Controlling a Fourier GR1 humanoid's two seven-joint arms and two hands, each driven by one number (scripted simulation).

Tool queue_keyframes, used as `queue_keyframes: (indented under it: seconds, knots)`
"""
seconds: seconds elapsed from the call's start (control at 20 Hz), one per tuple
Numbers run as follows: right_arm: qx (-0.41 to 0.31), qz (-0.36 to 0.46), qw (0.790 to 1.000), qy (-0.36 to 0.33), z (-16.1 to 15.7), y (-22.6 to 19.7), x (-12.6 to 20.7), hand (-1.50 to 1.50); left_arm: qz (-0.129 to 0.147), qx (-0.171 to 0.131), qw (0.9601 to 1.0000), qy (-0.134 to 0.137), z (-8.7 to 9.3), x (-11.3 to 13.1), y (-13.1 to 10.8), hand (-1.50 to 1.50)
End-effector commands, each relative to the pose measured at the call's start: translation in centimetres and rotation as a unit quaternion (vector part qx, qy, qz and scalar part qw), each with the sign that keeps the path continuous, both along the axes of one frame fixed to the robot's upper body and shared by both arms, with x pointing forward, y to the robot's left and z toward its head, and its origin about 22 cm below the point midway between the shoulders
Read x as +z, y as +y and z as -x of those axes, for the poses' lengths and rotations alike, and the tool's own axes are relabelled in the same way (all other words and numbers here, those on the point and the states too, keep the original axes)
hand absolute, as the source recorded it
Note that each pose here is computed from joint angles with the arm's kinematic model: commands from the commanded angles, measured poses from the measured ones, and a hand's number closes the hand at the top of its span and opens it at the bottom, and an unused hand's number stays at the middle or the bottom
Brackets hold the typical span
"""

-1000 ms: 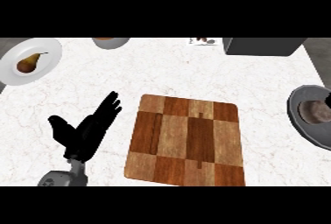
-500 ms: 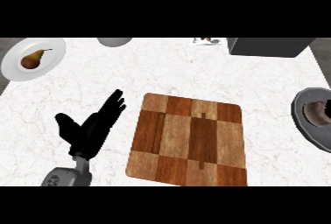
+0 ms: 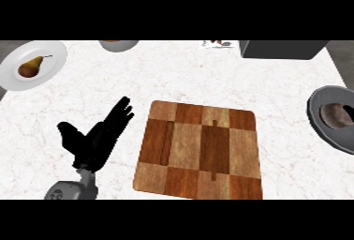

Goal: Pick the cupcake from the cutting board and place it in the pan

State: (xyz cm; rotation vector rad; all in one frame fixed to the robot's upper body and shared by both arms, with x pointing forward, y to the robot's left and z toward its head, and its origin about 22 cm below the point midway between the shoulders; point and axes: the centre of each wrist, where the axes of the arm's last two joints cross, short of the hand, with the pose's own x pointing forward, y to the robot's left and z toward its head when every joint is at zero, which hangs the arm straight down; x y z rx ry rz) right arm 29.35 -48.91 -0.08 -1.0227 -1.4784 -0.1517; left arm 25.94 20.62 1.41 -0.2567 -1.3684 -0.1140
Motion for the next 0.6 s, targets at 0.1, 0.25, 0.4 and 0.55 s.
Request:
queue_keyframes:
  seconds: [0.1,0.25,0.4,0.55]
  knots:
    - [0.036,-0.103,0.994,-0.029,3.6,-3.3,-0.1,-1.50,0.000,-0.002,1.0000,0.002,1.0,-0.5,0.0,0.00]
    - [0.086,-0.109,0.990,-0.006,7.2,-5.4,-0.7,-1.50,-0.002,0.010,0.9999,-0.004,0.0,0.1,-0.2,0.00]
    - [0.107,-0.118,0.987,-0.026,8.6,-6.5,-0.3,-1.50,0.000,0.000,1.0000,0.001,1.1,0.0,1.7,0.00]
    - [0.144,-0.135,0.980,-0.017,12.2,-7.8,-1.2,-1.50,0.001,0.012,0.9999,0.003,0.0,1.2,-0.1,0.00]
